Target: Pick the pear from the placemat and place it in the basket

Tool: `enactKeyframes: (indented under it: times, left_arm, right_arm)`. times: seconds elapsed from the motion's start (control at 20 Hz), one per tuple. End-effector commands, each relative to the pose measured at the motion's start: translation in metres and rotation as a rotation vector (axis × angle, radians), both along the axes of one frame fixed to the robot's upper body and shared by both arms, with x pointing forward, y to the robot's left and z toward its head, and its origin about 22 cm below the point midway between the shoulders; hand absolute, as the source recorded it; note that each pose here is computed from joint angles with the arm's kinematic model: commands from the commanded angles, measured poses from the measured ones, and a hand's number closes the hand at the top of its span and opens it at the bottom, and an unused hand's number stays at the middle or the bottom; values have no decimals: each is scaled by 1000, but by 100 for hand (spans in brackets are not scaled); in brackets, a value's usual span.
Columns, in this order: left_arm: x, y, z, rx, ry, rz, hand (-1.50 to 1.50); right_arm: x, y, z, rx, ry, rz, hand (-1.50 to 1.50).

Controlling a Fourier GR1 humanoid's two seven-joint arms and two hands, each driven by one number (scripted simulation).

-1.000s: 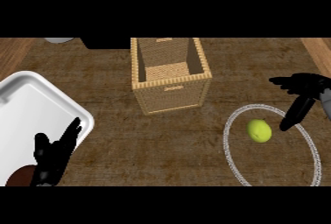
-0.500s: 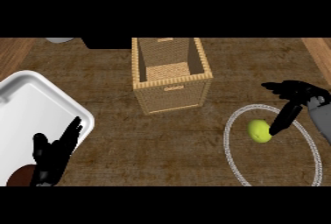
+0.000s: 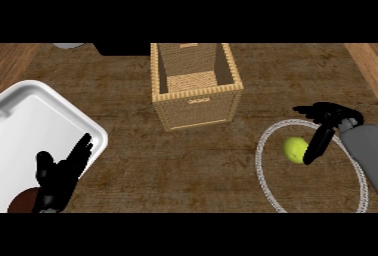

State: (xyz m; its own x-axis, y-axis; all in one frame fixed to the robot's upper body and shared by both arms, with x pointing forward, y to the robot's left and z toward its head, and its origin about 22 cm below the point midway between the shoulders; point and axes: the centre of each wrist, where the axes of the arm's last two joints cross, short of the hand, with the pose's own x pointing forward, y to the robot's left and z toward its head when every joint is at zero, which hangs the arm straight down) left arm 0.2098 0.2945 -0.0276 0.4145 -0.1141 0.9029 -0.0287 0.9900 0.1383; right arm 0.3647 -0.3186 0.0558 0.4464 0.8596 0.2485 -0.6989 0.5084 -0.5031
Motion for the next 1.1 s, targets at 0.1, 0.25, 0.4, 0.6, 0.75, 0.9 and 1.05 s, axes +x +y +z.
enactKeyframes:
  times: [0.1,0.25,0.4,0.6,0.75,0.9,1.05]
  left_arm:
    - [-27,-7,-35,-19,136,42,0]
    - [-17,-4,-33,14,130,19,0]
    - [-9,-14,-29,-8,120,40,0]
    - [-8,-3,-15,8,128,16,0]
    - [-14,10,-22,-1,126,33,0]
    - [-3,5,-18,-10,120,38,0]
    - [-5,0,-28,-8,133,12,0]
  right_arm:
    - [-5,6,-13,-5,32,10,-150]
    - [-11,-4,-20,10,11,-3,-150]
    - [-2,8,-15,6,6,-3,-150]
    - [-10,2,-27,24,3,-15,-150]
    - [-12,17,-37,5,5,18,150]
    - [-19,6,-37,-31,-54,107,150]
    - [-9,17,-42,-80,-74,138,150]
